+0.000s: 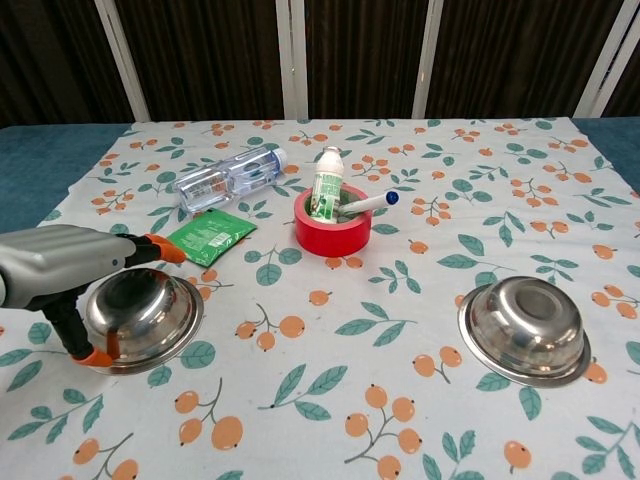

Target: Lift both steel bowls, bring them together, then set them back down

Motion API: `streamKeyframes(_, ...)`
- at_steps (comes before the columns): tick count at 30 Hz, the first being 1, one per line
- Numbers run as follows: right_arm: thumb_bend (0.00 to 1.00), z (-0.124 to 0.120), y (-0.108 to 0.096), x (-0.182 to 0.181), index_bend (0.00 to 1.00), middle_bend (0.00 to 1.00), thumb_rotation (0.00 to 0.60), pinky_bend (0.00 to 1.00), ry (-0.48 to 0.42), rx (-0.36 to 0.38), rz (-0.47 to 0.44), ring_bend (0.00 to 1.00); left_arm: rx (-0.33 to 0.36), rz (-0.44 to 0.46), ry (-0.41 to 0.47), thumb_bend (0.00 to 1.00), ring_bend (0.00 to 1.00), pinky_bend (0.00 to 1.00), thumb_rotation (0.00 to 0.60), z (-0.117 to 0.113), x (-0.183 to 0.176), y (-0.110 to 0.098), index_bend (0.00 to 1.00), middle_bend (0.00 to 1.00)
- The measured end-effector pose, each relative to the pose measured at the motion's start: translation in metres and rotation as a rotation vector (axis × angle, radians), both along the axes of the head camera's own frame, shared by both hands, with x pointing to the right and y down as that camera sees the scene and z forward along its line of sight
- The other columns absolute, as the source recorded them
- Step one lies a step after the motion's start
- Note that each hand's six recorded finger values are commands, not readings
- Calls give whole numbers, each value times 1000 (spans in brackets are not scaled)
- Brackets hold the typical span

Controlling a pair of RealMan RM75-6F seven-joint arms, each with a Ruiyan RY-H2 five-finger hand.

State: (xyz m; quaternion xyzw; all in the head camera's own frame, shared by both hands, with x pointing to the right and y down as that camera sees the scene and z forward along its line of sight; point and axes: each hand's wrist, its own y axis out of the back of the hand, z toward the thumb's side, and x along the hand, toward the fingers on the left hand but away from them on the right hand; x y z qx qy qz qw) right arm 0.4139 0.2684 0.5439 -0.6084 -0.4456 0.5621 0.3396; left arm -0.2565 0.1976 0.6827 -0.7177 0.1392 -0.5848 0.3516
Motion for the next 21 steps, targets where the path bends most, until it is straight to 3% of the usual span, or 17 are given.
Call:
streamKeyframes(7, 132, 0, -1, 1, 234, 85, 600, 0, -1, 3, 7, 115, 4, 7, 5, 0, 110, 189, 600, 4, 6, 1, 112, 51)
streamKeyframes(21, 131, 0, -1, 3, 234, 84, 600, 0, -6, 3, 17, 115, 10, 7, 5, 0, 222, 307, 600, 8, 7, 2, 169, 195)
